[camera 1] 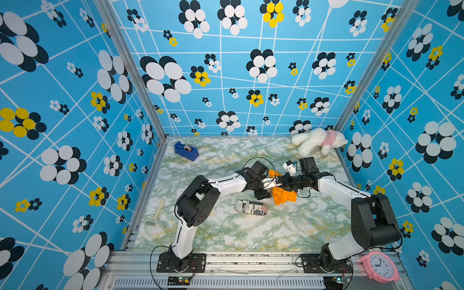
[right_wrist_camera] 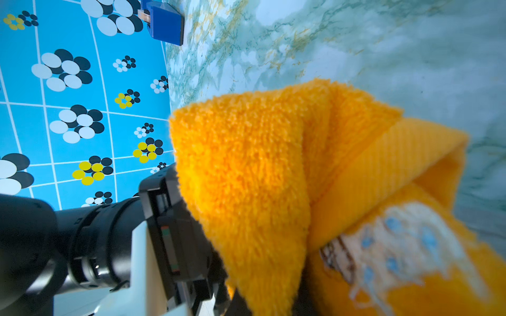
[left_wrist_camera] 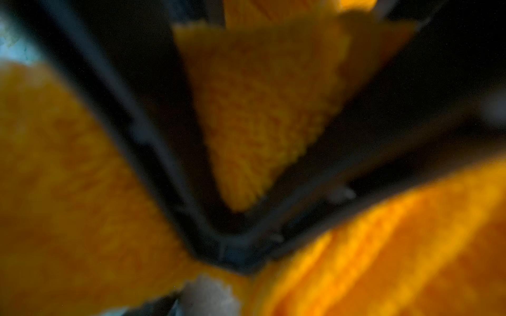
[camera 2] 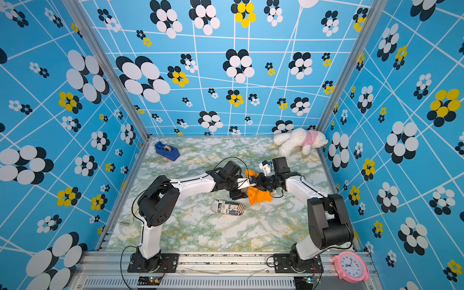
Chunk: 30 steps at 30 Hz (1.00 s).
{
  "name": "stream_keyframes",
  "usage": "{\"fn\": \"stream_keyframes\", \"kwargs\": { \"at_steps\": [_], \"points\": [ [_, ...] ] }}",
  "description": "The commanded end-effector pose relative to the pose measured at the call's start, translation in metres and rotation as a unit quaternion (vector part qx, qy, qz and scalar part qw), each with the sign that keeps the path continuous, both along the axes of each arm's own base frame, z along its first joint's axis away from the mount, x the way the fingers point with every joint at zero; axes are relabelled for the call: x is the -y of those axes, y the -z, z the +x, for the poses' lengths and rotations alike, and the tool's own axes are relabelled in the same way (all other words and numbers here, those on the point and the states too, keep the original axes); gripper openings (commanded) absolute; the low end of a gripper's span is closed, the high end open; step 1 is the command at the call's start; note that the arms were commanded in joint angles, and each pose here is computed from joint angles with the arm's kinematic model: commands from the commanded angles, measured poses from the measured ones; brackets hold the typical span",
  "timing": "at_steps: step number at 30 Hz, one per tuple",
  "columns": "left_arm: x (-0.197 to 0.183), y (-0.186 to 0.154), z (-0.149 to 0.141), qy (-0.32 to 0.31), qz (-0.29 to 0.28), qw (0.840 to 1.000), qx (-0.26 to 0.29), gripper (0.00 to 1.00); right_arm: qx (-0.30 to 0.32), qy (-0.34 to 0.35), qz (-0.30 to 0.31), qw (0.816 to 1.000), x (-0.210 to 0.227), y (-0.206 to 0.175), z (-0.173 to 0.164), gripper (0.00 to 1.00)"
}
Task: Wipe the eyeglass case
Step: Wipe the dirt from the eyeglass case.
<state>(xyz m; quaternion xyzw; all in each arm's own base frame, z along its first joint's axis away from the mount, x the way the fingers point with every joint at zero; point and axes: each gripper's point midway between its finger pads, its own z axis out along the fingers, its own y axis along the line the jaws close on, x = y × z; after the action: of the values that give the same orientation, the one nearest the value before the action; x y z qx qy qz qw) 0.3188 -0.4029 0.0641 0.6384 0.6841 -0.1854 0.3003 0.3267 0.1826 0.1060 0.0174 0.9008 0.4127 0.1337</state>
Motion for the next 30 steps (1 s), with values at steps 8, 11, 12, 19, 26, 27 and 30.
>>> {"fn": "stream_keyframes", "kwargs": {
  "at_steps": [8,11,12,19,26,27,30],
  "points": [
    [0.003,-0.062,0.004,0.004,-0.052,0.997,0.056,0.31,0.018,0.087,-0.089,0.992,0.091,-0.013,0.01,0.0],
    [-0.001,-0.061,0.002,-0.009,-0.05,0.998,0.038,0.3,0.07,0.107,-0.099,0.987,0.097,-0.037,0.012,0.0],
    [-0.003,-0.063,0.001,-0.013,-0.056,0.998,0.029,0.3,0.1,0.117,-0.098,0.983,0.098,-0.05,0.012,0.0],
    [-0.012,-0.078,-0.017,-0.04,-0.073,0.992,-0.095,0.29,0.241,0.124,-0.062,0.961,0.091,-0.118,-0.022,0.0],
    [-0.018,-0.109,-0.019,-0.083,-0.109,0.969,-0.204,0.28,0.285,0.062,-0.06,0.955,0.052,-0.124,-0.069,0.0],
    [-0.016,-0.114,-0.02,-0.086,-0.119,0.964,-0.221,0.28,0.293,0.059,-0.051,0.953,0.047,-0.125,-0.072,0.0],
    [-0.013,-0.15,-0.032,-0.071,-0.16,0.953,-0.246,0.28,0.316,0.036,-0.034,0.947,0.027,-0.131,-0.078,0.0]
  ]
}}
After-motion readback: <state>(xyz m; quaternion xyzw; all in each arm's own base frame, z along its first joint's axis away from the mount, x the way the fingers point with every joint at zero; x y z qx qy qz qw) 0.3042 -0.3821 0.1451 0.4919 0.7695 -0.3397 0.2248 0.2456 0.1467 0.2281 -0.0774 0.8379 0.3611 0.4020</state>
